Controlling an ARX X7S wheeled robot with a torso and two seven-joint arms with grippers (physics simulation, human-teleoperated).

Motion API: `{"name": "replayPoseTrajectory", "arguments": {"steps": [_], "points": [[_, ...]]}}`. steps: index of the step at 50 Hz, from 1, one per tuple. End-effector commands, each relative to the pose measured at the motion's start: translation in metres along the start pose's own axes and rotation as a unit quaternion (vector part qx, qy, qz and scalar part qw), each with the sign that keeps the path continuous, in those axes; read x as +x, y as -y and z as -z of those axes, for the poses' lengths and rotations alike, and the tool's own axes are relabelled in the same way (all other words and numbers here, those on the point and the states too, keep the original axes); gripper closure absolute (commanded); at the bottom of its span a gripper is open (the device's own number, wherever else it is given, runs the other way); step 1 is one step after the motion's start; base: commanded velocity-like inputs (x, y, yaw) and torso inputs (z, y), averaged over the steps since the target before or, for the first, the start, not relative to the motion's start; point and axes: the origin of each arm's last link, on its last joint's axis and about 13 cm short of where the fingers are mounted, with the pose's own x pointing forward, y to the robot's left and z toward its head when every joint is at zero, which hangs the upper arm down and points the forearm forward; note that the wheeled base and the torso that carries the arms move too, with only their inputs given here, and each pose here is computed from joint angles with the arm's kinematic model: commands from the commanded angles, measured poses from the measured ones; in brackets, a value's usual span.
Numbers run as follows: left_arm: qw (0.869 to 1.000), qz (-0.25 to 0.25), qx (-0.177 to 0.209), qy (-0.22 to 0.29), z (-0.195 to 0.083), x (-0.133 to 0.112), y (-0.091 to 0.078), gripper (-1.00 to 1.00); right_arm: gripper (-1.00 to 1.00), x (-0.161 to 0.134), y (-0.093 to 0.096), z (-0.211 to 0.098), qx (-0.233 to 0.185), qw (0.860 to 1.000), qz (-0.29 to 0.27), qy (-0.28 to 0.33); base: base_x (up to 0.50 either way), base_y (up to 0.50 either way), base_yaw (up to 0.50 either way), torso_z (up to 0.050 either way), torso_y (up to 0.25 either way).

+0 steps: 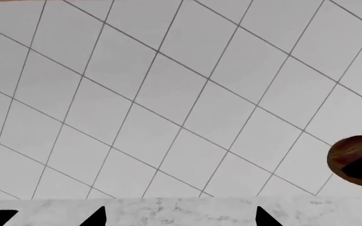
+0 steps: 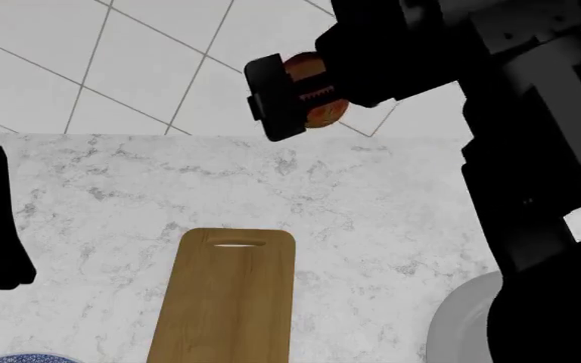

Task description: Place all breads on the cutting board.

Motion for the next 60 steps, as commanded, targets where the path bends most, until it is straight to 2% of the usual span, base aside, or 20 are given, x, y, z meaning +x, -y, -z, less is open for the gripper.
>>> {"name": "replayPoseTrajectory", "arguments": {"steps": [1, 15, 27, 60], "points": [[1.0, -0.002, -0.001, -0.004, 0.004, 0.001, -0.002, -1.0, 1.0, 0.024, -0.02, -0.005, -0.044, 0.999, -0.031, -0.01, 0.0, 0.0, 0.0, 0.0, 0.0], [1.0, -0.003, -0.002, -0.005, 0.006, 0.001, -0.003, -1.0, 1.0, 0.049, -0.04, 0.012, -0.065, 0.995, -0.067, -0.041, 0.0, 0.0, 0.0, 0.0, 0.0], [1.0, -0.003, -0.002, -0.006, 0.006, 0.001, -0.003, -1.0, 1.0, 0.07, -0.053, 0.03, -0.066, 0.992, -0.095, -0.053, 0.0, 0.0, 0.0, 0.0, 0.001], [1.0, -0.004, -0.003, -0.007, 0.007, 0.001, -0.004, -1.0, 1.0, 0.097, -0.058, 0.063, -0.065, 0.987, -0.113, -0.096, 0.0, 0.0, 0.0, 0.0, 0.0]]}}
